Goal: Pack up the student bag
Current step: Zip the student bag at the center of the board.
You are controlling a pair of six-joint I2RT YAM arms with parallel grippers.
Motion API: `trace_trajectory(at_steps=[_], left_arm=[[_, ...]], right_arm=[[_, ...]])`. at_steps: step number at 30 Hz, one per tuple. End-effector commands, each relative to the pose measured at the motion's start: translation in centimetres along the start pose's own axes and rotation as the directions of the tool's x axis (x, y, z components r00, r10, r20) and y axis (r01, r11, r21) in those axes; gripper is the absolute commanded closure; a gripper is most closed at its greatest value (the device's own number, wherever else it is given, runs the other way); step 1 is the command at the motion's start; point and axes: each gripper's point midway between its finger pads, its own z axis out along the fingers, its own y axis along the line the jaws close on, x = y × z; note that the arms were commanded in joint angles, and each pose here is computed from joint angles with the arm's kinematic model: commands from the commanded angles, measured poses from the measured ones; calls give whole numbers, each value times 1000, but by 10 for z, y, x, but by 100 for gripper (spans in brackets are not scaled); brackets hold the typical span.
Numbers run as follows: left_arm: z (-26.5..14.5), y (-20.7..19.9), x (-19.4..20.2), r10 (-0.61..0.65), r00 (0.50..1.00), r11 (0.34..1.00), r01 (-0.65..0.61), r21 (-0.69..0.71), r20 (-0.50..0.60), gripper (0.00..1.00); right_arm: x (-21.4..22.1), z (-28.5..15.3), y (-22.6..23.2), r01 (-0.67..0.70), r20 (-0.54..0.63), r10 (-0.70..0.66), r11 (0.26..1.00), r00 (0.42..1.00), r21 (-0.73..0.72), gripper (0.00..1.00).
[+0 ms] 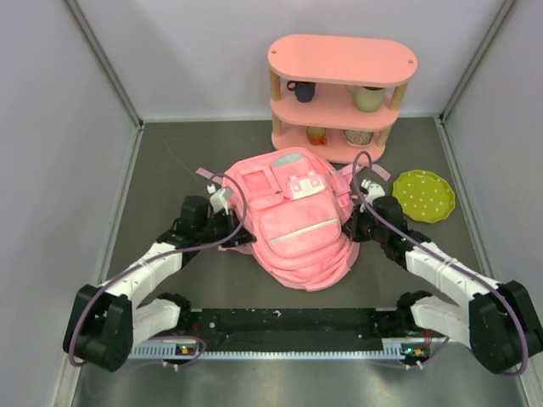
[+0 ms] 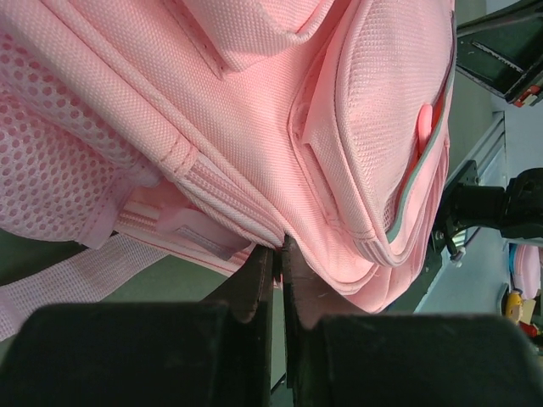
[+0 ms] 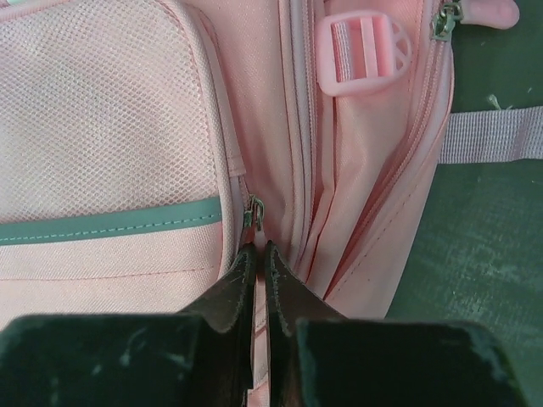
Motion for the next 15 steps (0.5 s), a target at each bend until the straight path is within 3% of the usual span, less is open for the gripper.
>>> trace_trajectory(at_steps=[1, 9, 15], left_arm=[[2, -6, -17, 70, 997, 997, -70, 21, 17, 100], [5, 12, -7, 85, 995, 995, -87, -49, -44, 100], [7, 15, -2, 77, 995, 996, -80, -45, -60, 100]], right_arm=[[-63, 2, 15, 85, 190, -77, 996, 979, -31, 100], [-125, -4, -12, 70, 420, -135, 984, 898, 167, 100], [-145, 18, 5, 86, 462, -118, 992, 879, 90, 100]])
